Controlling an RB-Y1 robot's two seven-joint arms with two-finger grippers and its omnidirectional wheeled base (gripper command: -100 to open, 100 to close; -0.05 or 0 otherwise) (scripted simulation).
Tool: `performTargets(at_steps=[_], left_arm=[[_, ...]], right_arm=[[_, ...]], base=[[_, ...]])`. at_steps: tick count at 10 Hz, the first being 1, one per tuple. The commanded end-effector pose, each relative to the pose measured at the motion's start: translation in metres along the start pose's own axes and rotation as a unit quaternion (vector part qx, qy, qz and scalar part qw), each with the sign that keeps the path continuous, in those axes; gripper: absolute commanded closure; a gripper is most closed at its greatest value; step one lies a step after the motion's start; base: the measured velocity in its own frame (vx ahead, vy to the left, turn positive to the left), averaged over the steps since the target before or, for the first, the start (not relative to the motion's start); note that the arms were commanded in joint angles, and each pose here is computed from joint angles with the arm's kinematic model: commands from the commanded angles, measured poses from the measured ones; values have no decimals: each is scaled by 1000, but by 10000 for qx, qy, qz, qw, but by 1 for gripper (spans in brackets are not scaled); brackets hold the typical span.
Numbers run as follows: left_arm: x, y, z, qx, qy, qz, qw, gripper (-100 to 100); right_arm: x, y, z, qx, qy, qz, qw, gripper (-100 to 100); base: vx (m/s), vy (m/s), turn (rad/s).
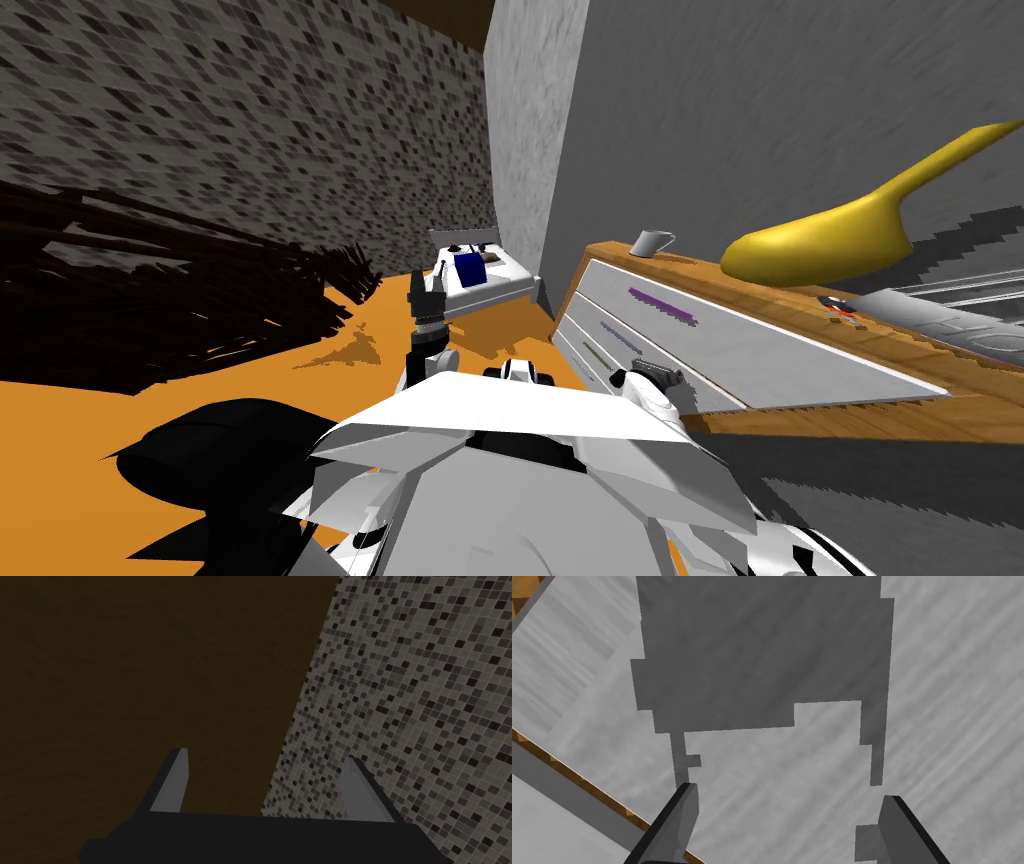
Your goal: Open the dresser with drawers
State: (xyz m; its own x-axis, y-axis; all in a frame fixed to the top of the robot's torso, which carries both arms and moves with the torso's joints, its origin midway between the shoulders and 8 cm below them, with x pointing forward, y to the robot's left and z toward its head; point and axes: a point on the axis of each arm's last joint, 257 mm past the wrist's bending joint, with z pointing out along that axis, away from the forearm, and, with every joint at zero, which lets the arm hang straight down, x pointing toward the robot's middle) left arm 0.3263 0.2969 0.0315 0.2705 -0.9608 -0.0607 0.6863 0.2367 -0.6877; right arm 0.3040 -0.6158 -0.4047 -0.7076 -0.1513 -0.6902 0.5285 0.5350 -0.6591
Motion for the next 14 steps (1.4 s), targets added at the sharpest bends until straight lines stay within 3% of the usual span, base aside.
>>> performTargets(at_steps=[1,6,8,12,14], left_arm=[[0,0,0,0,0,0,10000,0],[0,0,0,0,0,0,10000,0],[0,0,0,1,0,-1,10000,0],[0,0,0,0,0,0,10000,0],[0,0,0,1,0,0,10000,0]], right_arm=[[-9,3,1,133,-129,-314,9993,-100],[-9,-20,2,782,-271,-1120,9903,-100],[-9,-20,2,782,-271,-1120,9903,-100],[-16,-35,2,1124,-410,-1522,9811,-100],[-16,-33,2,1077,-389,-1466,9825,-100]], base=[[54,90,179],[65,102,116],[-1,28,49],[65,65,142],[21,21,5]])
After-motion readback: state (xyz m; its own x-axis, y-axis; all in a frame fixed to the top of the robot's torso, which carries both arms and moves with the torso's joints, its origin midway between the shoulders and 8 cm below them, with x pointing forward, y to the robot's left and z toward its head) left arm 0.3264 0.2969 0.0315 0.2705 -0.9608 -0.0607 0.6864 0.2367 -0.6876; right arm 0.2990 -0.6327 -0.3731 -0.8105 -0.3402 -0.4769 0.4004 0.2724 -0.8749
